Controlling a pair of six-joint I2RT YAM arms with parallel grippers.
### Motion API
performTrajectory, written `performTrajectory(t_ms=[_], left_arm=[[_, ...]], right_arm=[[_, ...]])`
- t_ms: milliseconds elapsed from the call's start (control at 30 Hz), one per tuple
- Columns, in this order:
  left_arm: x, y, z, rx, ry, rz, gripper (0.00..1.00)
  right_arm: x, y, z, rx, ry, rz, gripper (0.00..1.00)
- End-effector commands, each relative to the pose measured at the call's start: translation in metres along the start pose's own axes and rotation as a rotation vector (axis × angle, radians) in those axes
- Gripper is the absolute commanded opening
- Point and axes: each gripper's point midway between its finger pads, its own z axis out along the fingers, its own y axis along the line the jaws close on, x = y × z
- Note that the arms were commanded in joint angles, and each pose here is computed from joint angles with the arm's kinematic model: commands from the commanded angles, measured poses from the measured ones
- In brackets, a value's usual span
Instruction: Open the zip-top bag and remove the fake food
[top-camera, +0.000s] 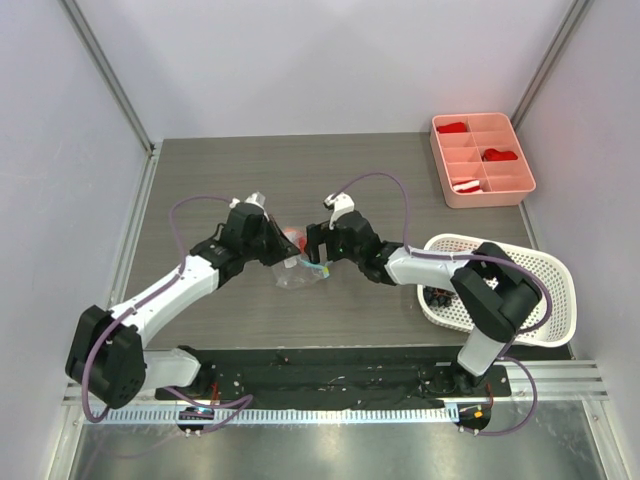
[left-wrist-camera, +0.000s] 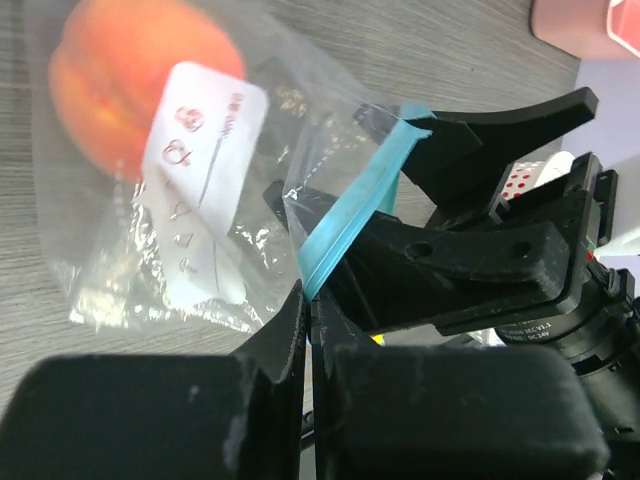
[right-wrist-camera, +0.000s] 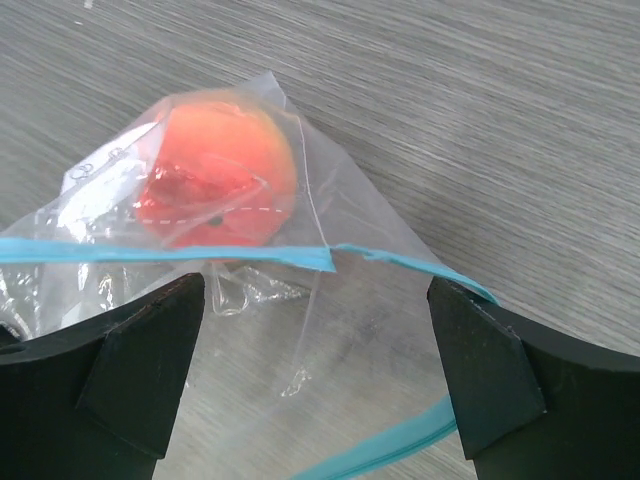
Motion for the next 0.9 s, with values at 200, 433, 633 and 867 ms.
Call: performTrajectory(t_ms=[200, 433, 633, 867], left_arm=[[-0.009, -0.061, -0.011, 0.284, -0.015, 0.002, 0.0], [0.018, -0.124, -0.017, 0.561, 0.142, -0.006, 0.0], [0.03, -0.118, -0.02, 0.559, 0.156, -0.086, 0.0], [0.033, -0.026, 0.009, 0.261, 0.103, -0.196, 0.0]], right_arm=[[-0.037, 0.052, -0.012, -0.204, 0.002, -0.039, 0.98], [-0.039, 0.034, -0.054, -0.126, 0.02, -0.039, 0.98], [-0.033, 0.024, -0.08, -0.092, 0.045, -0.039, 0.99], [-0.017, 0.018, -0.054, -0.059, 0.088, -0.066, 1.0]])
